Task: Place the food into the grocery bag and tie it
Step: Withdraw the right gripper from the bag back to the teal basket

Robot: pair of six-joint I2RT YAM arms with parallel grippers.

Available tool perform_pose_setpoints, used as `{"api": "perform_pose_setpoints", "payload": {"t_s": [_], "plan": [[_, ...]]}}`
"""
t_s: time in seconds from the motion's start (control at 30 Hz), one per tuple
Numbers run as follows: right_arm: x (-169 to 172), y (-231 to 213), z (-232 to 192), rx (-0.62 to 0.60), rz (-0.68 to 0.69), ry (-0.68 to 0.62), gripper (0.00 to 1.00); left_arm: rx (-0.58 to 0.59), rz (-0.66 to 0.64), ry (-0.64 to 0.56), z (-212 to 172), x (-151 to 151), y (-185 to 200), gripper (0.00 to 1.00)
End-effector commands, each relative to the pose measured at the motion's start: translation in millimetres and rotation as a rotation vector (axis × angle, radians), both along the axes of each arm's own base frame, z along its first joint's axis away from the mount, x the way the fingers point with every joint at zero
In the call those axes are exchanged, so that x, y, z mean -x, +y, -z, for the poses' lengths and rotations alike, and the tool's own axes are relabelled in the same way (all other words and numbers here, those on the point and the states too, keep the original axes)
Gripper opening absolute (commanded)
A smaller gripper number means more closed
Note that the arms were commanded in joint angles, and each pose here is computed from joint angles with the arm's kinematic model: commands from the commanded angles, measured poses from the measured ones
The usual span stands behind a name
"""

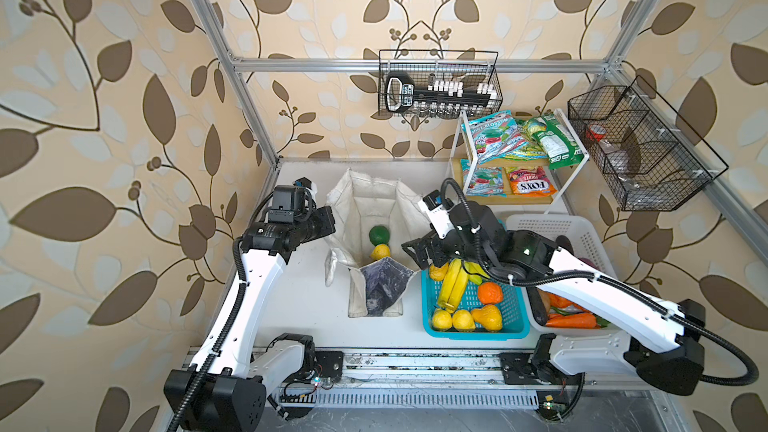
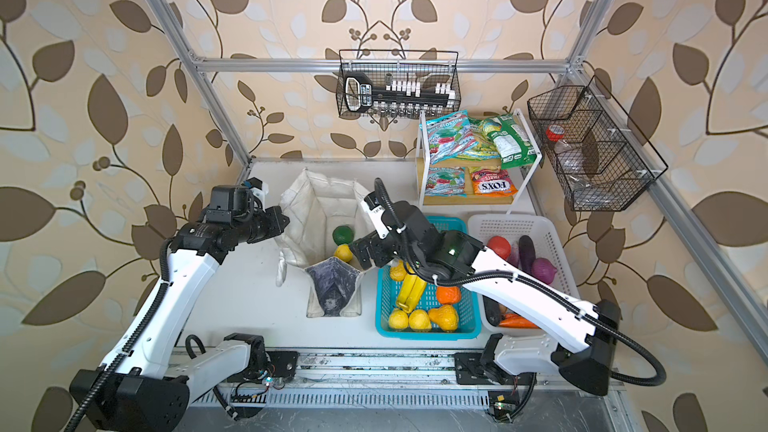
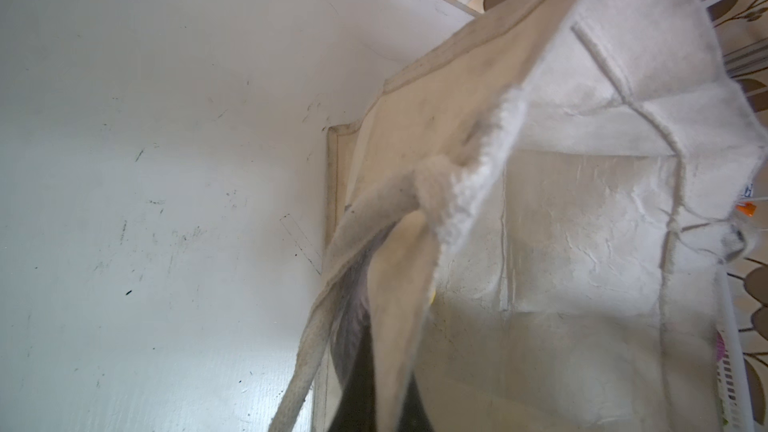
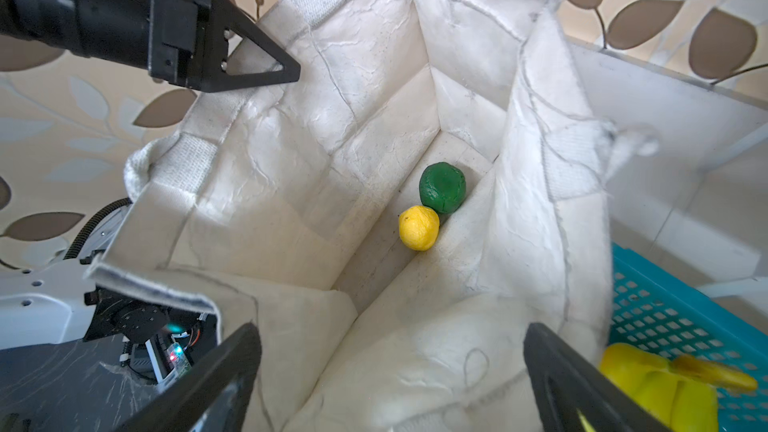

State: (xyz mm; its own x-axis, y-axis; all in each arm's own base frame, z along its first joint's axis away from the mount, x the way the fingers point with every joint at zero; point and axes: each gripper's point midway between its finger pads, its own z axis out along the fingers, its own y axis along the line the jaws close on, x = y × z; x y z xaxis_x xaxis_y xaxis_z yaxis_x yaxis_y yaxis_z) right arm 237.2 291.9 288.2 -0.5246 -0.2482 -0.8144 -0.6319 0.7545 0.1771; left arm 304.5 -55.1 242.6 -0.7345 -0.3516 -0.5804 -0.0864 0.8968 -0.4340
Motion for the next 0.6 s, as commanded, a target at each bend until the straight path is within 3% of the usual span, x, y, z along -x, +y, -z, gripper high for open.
{"api": "perform_pose_setpoints", "payload": {"t_s": [0.0,0.33,0.57], "plan": [[11.2,-24.4,18.3,0.036,-0.001,-0.002,1.0,-0.02,-0.049,-0.059,-14.2,-4.7,12.6,0.0],[51.9,-87.0,82.9,0.03,0.068,0.056,0.99,-0.002,-0.041,-0.058,-13.8,-5.9,10.6,0.0],[72.8,-80.8,140.6,0.079,0.042,0.19,0.86,0.003,-0.035,-0.064,-14.2,-5.6,9.3,0.0]]}}
